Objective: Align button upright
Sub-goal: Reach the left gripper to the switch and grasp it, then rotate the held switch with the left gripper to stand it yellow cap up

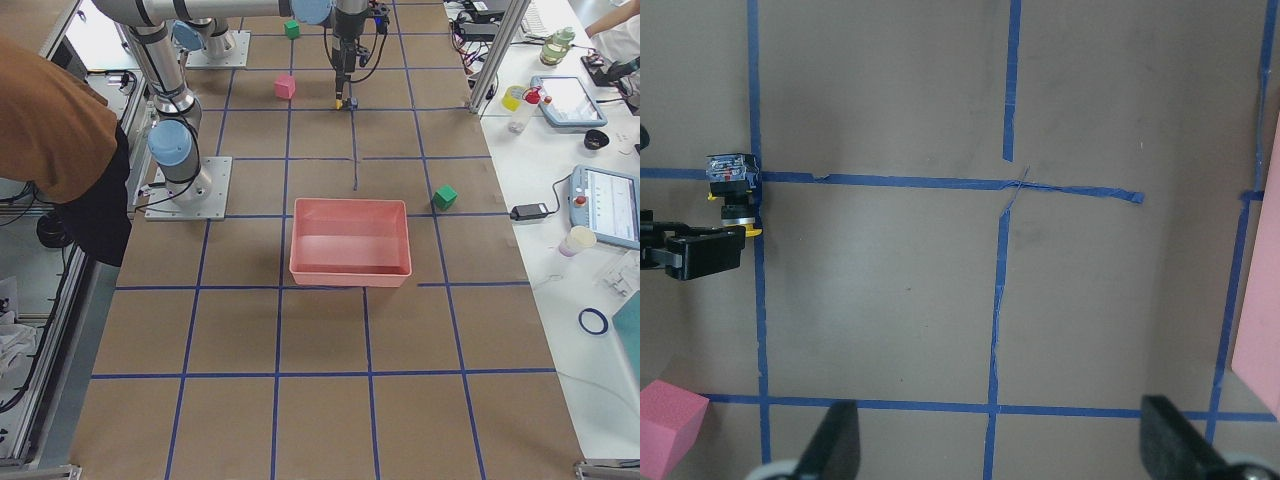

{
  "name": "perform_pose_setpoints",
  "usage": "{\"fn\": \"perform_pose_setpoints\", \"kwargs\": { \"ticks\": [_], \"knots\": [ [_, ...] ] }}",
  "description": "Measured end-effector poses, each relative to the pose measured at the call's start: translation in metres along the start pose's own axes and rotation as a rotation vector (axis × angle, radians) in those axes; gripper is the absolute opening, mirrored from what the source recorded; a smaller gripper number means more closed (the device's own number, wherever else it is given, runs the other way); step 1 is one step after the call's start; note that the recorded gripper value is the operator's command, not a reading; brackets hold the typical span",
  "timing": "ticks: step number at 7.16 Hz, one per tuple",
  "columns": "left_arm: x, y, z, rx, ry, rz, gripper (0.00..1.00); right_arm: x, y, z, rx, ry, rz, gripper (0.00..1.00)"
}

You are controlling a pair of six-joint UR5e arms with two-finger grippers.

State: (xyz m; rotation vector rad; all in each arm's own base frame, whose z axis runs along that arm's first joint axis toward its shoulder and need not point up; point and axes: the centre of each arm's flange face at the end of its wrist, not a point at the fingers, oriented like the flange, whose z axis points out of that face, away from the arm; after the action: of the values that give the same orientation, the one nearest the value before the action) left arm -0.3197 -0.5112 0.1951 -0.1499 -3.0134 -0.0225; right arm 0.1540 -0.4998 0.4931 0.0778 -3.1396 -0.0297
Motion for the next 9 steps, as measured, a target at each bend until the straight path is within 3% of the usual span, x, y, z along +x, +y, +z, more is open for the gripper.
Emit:
{"fn": "perform_pose_setpoints", "kwargs": {
  "ticks": [2, 4, 7, 9],
  "knots": [
    [0.005, -0.004, 0.017, 0.004, 0.037, -0.004, 0.94, 0.000, 0.002, -0.002, 0.003, 0.002, 0.002, 1.00],
    [0.010, -0.004, 0.026, 0.004, 0.050, 0.001, 0.03, 0.001, 0.001, 0.000, 0.001, 0.002, 0.008, 1.00],
    [0.011, -0.005, 0.026, 0.009, 0.053, -0.007, 0.00, 0.001, 0.001, 0.004, -0.010, 0.002, 0.010, 1.00],
    [0.013, -0.004, 0.015, 0.009, 0.054, -0.082, 0.00, 0.001, 0.000, 0.008, -0.007, 0.002, 0.004, 1.00]
  ]
}}
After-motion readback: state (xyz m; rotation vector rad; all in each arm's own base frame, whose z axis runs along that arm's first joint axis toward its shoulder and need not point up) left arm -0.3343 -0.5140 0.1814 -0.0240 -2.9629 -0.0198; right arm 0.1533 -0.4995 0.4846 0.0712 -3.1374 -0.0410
